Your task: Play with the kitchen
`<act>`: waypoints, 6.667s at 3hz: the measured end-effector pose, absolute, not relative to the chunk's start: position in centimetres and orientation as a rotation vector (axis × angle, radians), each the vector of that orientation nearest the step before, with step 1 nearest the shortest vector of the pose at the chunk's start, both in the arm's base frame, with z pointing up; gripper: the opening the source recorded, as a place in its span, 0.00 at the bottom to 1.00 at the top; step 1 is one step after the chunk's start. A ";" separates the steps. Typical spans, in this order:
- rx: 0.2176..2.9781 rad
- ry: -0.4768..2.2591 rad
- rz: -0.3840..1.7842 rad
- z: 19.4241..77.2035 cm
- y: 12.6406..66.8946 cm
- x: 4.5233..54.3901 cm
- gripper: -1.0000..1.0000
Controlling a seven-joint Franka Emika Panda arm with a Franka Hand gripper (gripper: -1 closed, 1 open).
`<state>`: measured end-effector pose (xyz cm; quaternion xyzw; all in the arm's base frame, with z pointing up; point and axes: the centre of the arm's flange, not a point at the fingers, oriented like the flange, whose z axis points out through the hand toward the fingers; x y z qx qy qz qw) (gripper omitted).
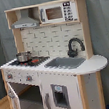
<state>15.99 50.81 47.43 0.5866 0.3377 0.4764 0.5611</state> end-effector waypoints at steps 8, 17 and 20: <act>1.559 1.263 0.455 50.5 39.3 16.8 1.00; 1.779 2.001 0.172 40.0 36.5 30.2 1.00; 1.843 2.202 0.214 37.4 35.0 34.9 1.00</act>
